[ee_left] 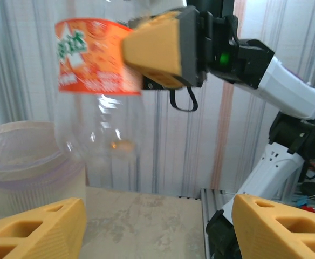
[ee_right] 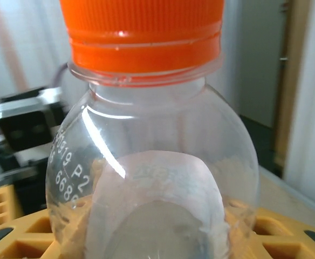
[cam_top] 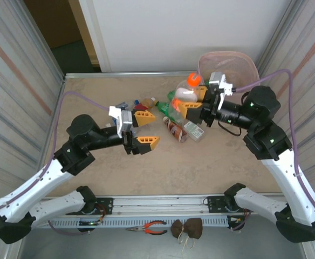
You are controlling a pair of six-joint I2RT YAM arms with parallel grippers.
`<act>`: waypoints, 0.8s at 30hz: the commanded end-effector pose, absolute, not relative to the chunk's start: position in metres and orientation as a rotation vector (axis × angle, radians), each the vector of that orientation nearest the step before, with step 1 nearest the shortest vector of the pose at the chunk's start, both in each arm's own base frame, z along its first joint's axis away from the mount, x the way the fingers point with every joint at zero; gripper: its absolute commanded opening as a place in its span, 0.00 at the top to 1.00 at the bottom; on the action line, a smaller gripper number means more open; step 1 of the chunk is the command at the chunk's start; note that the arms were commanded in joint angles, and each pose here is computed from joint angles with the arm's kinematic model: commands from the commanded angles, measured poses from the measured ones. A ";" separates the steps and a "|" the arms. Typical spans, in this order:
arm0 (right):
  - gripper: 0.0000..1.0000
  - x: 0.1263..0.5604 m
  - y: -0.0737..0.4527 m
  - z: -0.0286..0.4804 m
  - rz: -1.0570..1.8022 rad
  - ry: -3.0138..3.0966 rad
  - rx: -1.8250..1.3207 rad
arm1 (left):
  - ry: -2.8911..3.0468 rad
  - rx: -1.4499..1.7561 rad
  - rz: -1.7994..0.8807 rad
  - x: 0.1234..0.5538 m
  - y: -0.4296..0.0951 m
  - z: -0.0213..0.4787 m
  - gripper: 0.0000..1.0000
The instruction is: Put the plastic bottles in the bin
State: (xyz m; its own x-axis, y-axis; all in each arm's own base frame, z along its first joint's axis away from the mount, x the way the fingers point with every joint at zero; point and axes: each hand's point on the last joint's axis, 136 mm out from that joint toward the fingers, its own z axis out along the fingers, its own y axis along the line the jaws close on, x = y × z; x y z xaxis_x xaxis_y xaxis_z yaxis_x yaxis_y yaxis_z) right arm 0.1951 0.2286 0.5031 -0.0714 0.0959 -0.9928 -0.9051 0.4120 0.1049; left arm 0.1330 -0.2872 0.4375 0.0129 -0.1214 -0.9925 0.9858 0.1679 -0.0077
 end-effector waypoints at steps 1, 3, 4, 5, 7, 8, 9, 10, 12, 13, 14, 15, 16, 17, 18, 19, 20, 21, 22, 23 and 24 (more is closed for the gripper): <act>0.54 0.226 0.200 0.512 0.816 1.431 -0.645 | 1.209 0.954 -1.078 0.136 -0.274 0.435 0.28; 0.55 0.252 0.184 0.508 0.720 1.480 -0.566 | 1.210 0.932 -1.061 0.136 -0.268 0.435 0.29; 0.54 0.264 0.173 0.508 0.663 1.501 -0.524 | 1.212 0.917 -1.047 0.136 -0.265 0.435 0.29; 0.55 0.274 0.162 0.506 0.610 1.527 -0.485 | 1.215 0.905 -1.035 0.137 -0.262 0.436 0.29; 0.56 0.293 0.142 0.502 0.521 1.582 -0.420 | 1.220 0.893 -1.012 0.136 -0.255 0.437 0.29; 0.57 0.303 0.133 0.499 0.481 1.613 -0.390 | 1.226 0.890 -1.004 0.135 -0.252 0.437 0.29; 0.58 0.311 0.124 0.496 0.448 1.637 -0.363 | 1.223 0.886 -0.997 0.134 -0.249 0.438 0.29; 0.58 0.321 0.115 0.492 0.413 1.667 -0.336 | 1.226 0.878 -0.988 0.134 -0.247 0.438 0.29; 0.59 0.337 0.098 0.483 0.347 1.731 -0.289 | 1.230 0.866 -0.976 0.134 -0.243 0.437 0.29; 0.60 0.345 0.088 0.479 0.306 1.763 -0.258 | 1.234 0.858 -0.971 0.134 -0.241 0.437 0.29; 0.60 0.354 0.079 0.472 0.267 1.803 -0.237 | 1.240 0.854 -0.967 0.134 -0.240 0.437 0.29; 0.61 0.362 0.071 0.466 0.233 1.841 -0.214 | 1.246 0.855 -0.967 0.134 -0.239 0.435 0.29; 0.62 0.368 0.061 0.459 0.197 1.880 -0.182 | 1.249 0.856 -0.967 0.133 -0.238 0.434 0.29; 0.63 0.375 0.052 0.451 0.166 1.921 -0.154 | 1.254 0.852 -0.964 0.134 -0.237 0.432 0.29; 0.63 0.380 0.044 0.443 0.146 1.958 -0.128 | 1.256 0.846 -0.961 0.134 -0.236 0.432 0.29; 0.63 0.385 0.036 0.436 0.128 1.998 -0.101 | 1.259 0.844 -0.958 0.134 -0.236 0.430 0.29; 0.63 0.389 0.029 0.434 0.111 2.023 -0.076 | 1.260 0.841 -0.954 0.135 -0.236 0.430 0.29; 0.63 0.393 0.021 0.426 0.093 2.063 -0.046 | 1.265 0.836 -0.951 0.137 -0.235 0.428 0.29; 0.63 0.397 0.014 0.419 0.079 2.098 -0.021 | 1.269 0.833 -0.951 0.138 -0.236 0.426 0.29; 0.63 0.400 0.010 0.412 0.070 2.126 -0.011 | 1.272 0.829 -0.952 0.139 -0.237 0.425 0.29; 0.63 0.404 0.005 0.403 0.053 2.162 0.007 | 1.272 0.829 -0.955 0.139 -0.237 0.424 0.29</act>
